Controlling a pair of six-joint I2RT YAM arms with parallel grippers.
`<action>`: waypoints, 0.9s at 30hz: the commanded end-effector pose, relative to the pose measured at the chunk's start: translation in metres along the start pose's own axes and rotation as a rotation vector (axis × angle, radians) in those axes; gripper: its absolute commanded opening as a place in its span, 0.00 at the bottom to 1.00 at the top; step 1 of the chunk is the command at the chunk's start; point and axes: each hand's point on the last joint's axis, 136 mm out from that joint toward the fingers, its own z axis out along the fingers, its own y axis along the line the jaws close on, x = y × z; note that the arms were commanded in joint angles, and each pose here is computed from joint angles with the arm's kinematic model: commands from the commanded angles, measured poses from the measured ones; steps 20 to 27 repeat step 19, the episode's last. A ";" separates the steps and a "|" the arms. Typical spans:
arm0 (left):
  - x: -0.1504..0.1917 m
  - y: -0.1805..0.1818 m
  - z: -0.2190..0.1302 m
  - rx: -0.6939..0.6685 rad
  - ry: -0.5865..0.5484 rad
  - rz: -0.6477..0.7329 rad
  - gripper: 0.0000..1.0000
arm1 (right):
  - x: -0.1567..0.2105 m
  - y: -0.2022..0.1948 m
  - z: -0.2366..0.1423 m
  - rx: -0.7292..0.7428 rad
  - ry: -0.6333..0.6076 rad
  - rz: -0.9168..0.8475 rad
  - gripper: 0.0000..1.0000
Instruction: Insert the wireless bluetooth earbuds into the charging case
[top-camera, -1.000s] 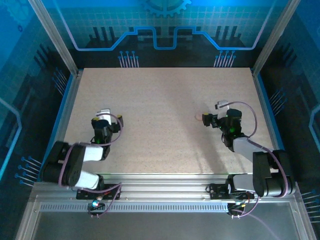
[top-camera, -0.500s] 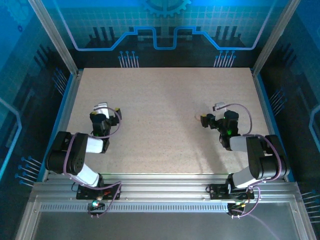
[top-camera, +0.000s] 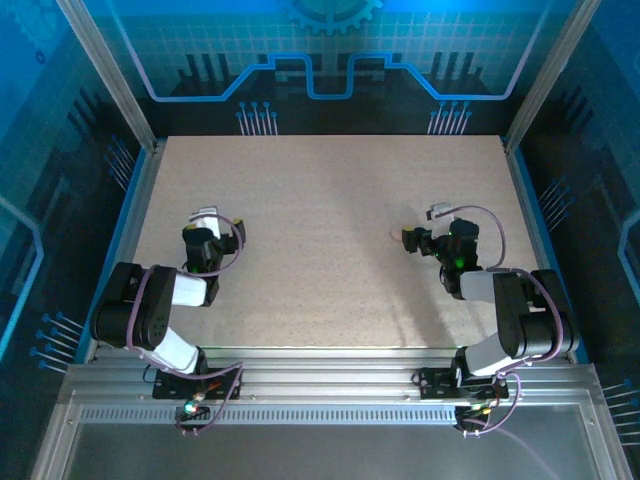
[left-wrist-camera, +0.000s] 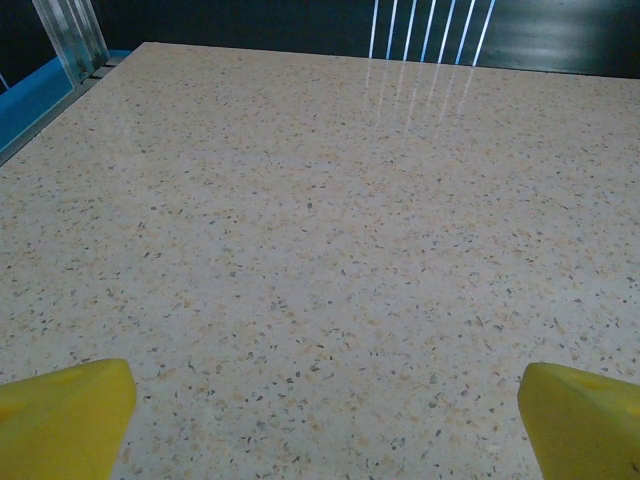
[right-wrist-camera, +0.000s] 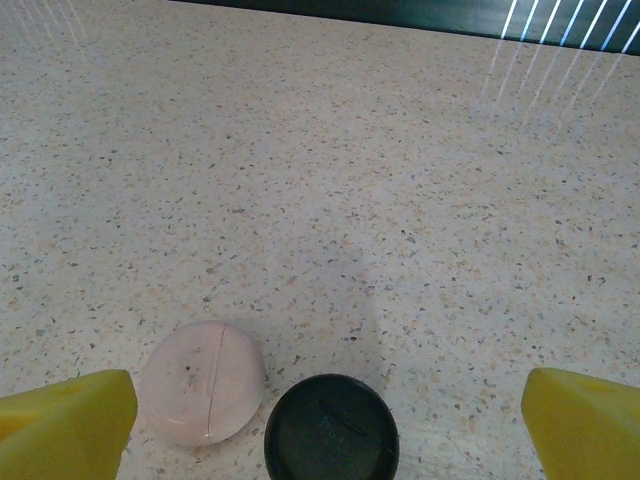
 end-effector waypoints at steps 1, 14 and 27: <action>-0.009 -0.005 0.001 0.028 -0.018 -0.011 0.99 | -0.008 -0.005 0.002 0.005 -0.024 0.010 1.00; -0.009 -0.006 0.002 0.036 -0.012 -0.012 0.99 | -0.008 -0.004 0.002 0.003 -0.024 0.010 1.00; -0.009 -0.005 0.001 0.036 -0.013 -0.012 0.99 | -0.008 -0.004 0.002 0.004 -0.023 0.010 1.00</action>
